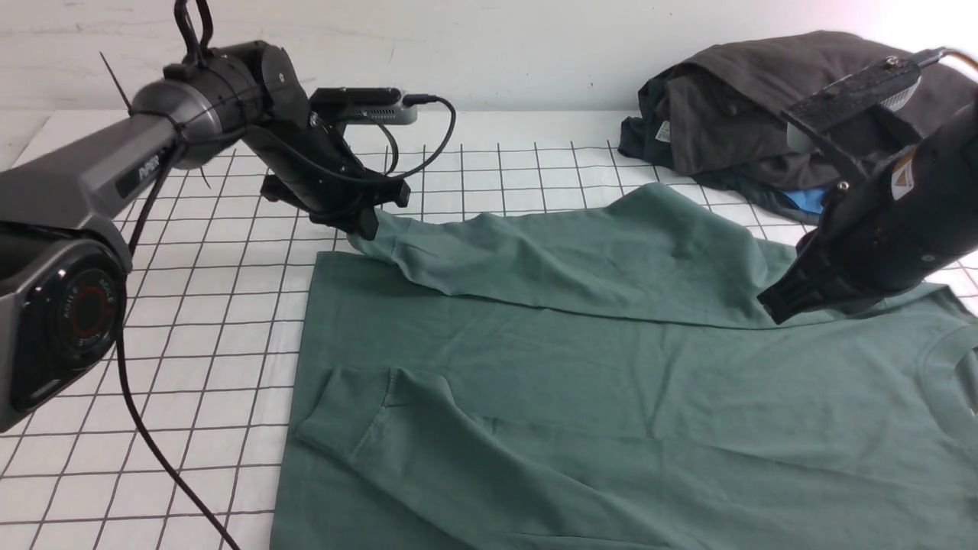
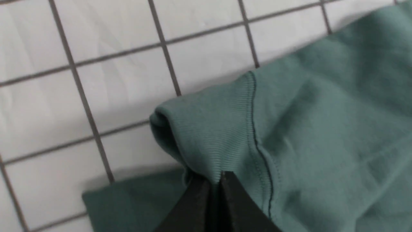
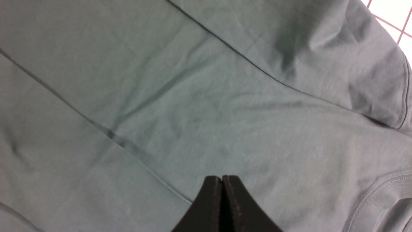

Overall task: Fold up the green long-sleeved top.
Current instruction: Use the left arm to clamp the cuff farthest from it, then use the left arm to drag and drop the cuff onto the cuff closest to the left arm

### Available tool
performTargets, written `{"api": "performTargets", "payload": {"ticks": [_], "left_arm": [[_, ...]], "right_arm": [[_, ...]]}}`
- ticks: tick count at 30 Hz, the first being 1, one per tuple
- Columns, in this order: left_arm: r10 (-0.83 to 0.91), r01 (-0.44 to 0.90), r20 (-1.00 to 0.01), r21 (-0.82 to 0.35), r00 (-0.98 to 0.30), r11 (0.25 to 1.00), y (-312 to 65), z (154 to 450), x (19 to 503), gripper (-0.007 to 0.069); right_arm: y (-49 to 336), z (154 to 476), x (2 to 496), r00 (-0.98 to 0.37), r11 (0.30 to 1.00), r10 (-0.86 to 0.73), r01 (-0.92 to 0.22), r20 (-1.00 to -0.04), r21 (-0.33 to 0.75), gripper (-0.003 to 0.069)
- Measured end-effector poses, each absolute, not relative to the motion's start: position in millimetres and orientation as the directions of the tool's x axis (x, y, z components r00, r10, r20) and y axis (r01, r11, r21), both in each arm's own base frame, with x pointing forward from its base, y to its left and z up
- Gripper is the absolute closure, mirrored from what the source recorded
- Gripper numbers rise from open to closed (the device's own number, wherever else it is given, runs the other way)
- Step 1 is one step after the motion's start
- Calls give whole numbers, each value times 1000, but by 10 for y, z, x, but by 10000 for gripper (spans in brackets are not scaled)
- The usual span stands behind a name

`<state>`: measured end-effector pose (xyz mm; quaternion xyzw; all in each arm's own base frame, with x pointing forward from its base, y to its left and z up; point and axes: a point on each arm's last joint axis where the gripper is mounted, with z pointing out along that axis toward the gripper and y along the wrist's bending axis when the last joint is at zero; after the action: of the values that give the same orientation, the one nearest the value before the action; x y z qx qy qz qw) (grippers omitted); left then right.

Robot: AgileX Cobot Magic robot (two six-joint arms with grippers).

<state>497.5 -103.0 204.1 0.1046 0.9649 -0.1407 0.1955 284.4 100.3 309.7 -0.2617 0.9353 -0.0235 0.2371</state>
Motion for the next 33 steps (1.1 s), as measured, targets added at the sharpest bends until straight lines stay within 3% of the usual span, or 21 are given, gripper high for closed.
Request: {"api": "performTargets", "payload": {"ticks": [8,9,19,24,27,33], "left_arm": [[202,283,-319,-231,-926,931,-961,2576,4429,623],[206,283,-307,-230,-929,931,-936,2614,4194,623],[263,335,-311,-208,-913,919,-983,2283,2654,623],[304,365,-283,-197,-910,910,-1028,2033,2326,618],[318,371,-254,-197,-913,907,-1040,1945,2259,579],[337,380,-221,-193,-915,904,-1041,1909,2241,348]], "right_arm": [[952,3176,2765,-751,858,-510,-477,-420,-190,673],[929,3222,2720,-751,858,-511,-475,-419,-195,673],[890,3328,2536,-781,869,-490,-472,-388,-147,673],[961,3312,2476,-782,855,-509,-508,-361,-103,673],[1048,3308,2432,-764,833,-541,-545,-352,-99,673],[1237,3373,2277,-716,790,-587,-609,-377,-72,673]]}}
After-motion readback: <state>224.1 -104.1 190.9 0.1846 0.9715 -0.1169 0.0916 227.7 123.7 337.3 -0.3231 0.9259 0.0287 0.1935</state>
